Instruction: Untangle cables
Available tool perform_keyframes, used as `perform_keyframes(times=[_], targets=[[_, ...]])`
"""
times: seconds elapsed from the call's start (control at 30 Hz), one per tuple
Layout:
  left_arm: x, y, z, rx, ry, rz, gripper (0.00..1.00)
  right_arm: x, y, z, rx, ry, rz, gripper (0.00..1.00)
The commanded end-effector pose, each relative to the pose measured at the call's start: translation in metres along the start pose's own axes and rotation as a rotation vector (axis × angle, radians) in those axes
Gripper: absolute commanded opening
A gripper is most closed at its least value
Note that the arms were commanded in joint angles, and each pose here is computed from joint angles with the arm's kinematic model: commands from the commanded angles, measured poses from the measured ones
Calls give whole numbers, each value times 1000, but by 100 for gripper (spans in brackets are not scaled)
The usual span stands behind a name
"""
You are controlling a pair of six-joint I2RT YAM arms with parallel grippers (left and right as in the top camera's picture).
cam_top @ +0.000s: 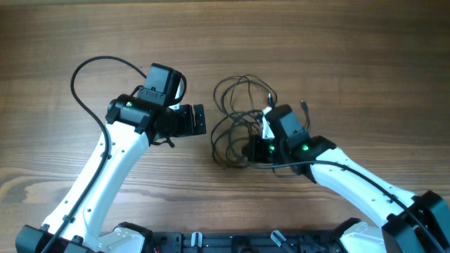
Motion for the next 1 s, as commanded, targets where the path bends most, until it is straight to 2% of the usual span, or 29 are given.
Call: perform_keyframes(times=[0.0, 0.03, 0.07, 0.1, 0.13, 0.3, 0.47, 0.6, 0.73, 0.8, 0.87, 0.97], targets=[[0, -3, 2, 17, -7, -11, 100, 42, 27, -14, -104, 100, -124, 5], [0, -3, 2, 18, -7, -11, 100, 52, 32, -18, -117, 126, -138, 23], [0, -3, 2, 18, -7, -11, 100, 60, 36, -22, -133, 142, -155, 55], [0, -3, 2, 18, -7, -11, 100, 62, 37, -24, -137, 146, -159, 95], [0, -3, 2, 18, -7, -12, 100, 58, 36, -23, -131, 123, -148, 100], [0, -2, 2, 14, -8, -11, 100, 1, 19, -24, -92, -251, -34, 100], [0, -1, 2, 7, -9, -10, 100, -13, 8, -24, -43, -314, -11, 100], [0, -1, 2, 8, -9, -10, 100, -3, 21, -15, -98, -253, -35, 82], [0, -2, 2, 10, -9, -11, 100, -9, 42, 2, -207, -302, -69, 74], [0, -4, 2, 21, -6, -12, 100, -19, 53, 16, -232, -374, -236, 76], [0, -5, 2, 27, -5, -8, 100, -27, 61, 28, -230, -448, -447, 84], [0, -4, 2, 26, -5, -8, 100, -25, 72, 33, -278, -473, -558, 91]])
Point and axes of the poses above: each gripper's point midway between its finger pads, its own z axis out along the fingers, its own x axis along the line the jaws close on, y = z × x, the point moved 7 cm from there along -z, back along the fingers, and after that the axes turned 13 degrees about z, right-handed, at the moved point
